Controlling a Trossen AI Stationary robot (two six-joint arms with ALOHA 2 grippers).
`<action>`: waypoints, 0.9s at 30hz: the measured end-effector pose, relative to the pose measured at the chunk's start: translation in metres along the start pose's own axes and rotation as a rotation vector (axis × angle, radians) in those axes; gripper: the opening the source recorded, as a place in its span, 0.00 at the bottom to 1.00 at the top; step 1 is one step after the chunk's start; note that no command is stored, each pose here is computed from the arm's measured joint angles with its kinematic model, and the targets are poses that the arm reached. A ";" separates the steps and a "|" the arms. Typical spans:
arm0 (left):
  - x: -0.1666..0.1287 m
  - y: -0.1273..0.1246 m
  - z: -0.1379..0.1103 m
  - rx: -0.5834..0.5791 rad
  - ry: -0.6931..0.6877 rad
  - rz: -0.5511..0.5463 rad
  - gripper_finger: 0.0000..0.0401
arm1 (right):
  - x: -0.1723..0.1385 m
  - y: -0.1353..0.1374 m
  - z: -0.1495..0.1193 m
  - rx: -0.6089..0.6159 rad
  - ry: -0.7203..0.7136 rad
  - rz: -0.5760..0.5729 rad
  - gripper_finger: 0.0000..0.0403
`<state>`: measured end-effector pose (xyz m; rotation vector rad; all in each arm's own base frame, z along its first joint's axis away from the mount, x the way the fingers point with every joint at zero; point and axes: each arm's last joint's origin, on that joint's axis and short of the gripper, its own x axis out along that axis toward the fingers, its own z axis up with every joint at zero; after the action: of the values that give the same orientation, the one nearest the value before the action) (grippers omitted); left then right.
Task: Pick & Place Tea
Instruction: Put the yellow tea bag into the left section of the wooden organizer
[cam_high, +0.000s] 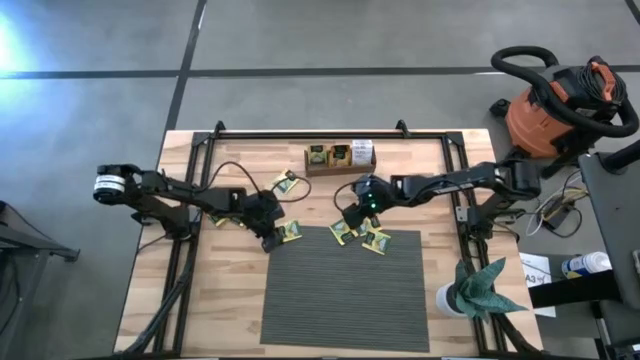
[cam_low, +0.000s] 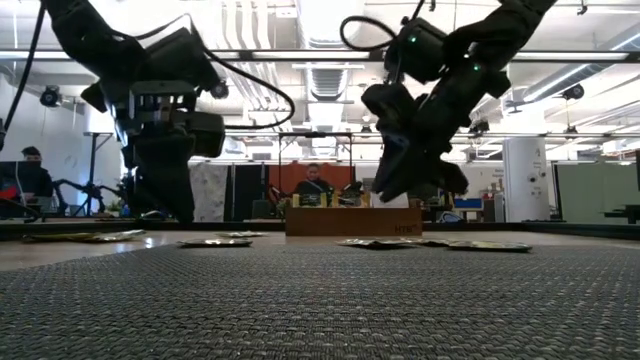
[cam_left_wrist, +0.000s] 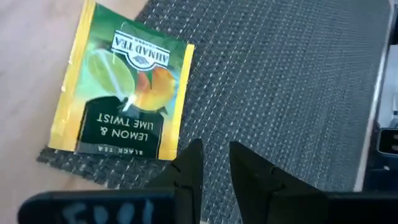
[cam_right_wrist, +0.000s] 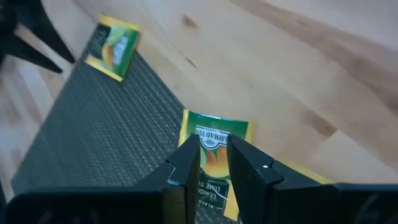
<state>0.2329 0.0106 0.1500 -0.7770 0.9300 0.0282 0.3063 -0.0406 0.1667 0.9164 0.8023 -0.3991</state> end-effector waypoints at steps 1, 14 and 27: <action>0.001 -0.001 -0.001 -0.004 -0.006 0.010 0.18 | 0.002 0.001 -0.001 -0.005 0.006 -0.003 0.20; 0.002 0.006 -0.001 0.005 -0.149 0.207 0.18 | 0.015 0.022 0.012 -0.153 -0.009 0.029 0.20; 0.016 0.021 -0.002 0.081 -0.149 0.274 0.18 | 0.031 0.037 0.025 -0.259 -0.009 0.028 0.20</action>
<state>0.2342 0.0203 0.1254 -0.5603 0.8844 0.2827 0.3603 -0.0403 0.1722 0.6835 0.8108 -0.2669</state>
